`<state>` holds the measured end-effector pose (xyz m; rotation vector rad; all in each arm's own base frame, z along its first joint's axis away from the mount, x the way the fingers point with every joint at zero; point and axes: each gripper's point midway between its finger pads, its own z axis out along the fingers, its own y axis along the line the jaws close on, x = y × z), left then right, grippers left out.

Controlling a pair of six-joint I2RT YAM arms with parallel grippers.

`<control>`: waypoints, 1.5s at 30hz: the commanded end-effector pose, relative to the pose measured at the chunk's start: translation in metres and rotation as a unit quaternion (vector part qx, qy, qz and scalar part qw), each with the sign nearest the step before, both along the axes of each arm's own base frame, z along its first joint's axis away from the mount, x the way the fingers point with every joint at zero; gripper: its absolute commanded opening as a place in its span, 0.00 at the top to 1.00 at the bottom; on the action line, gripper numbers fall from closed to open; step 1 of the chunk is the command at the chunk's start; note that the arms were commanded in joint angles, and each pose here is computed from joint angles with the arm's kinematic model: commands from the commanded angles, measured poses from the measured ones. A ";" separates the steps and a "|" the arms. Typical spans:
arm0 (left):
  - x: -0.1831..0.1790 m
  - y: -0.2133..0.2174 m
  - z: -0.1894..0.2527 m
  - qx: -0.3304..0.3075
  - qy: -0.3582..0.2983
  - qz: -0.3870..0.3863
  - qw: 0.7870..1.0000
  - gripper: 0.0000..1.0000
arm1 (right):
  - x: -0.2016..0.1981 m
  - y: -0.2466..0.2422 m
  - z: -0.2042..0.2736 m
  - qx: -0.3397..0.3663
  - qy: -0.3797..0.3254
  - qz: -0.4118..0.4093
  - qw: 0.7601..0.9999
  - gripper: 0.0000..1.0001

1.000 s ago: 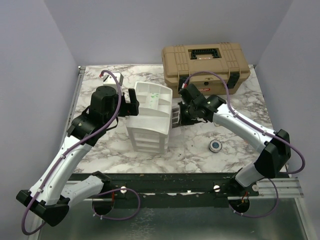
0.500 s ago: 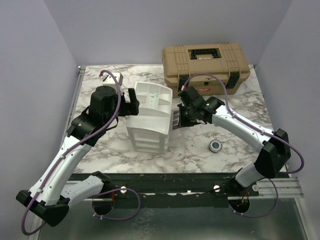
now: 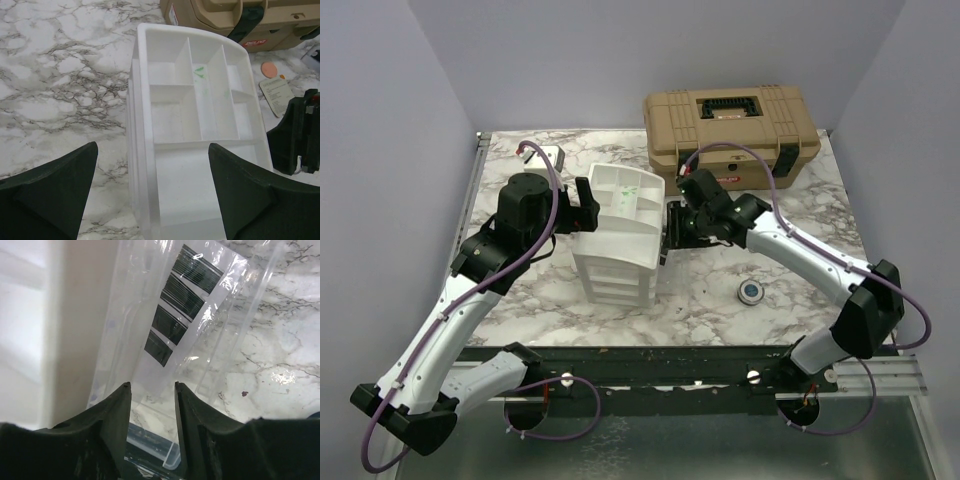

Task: Organize the makeup
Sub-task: Place the makeup tool in the drawer, then pick up the makeup tool from the center of the board.

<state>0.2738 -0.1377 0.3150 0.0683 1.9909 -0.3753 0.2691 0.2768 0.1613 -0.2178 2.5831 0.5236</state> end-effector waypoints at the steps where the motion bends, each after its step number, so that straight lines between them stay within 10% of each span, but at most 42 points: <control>1: -0.002 -0.004 0.000 -0.003 0.005 -0.011 1.000 0.07 | 0.003 -0.010 0.047 0.025 -0.074 -0.005 0.997 0.54; 10: -0.005 -0.002 -0.001 -0.005 0.004 -0.011 1.000 0.07 | 0.029 -0.141 0.037 -0.163 -0.145 -0.202 0.955 0.25; 18: -0.008 -0.001 0.003 -0.005 0.001 -0.012 1.000 0.07 | 0.052 -0.206 -0.054 -0.181 -0.046 -0.252 0.950 0.22; 24: -0.009 0.002 0.007 -0.002 -0.003 -0.011 1.000 0.07 | 0.074 -0.232 -0.092 -0.190 0.001 -0.267 0.945 0.00; 45: -0.008 0.004 0.009 0.010 -0.007 -0.009 1.000 0.07 | 0.149 -0.262 -0.116 -0.195 -0.076 -0.175 0.962 0.00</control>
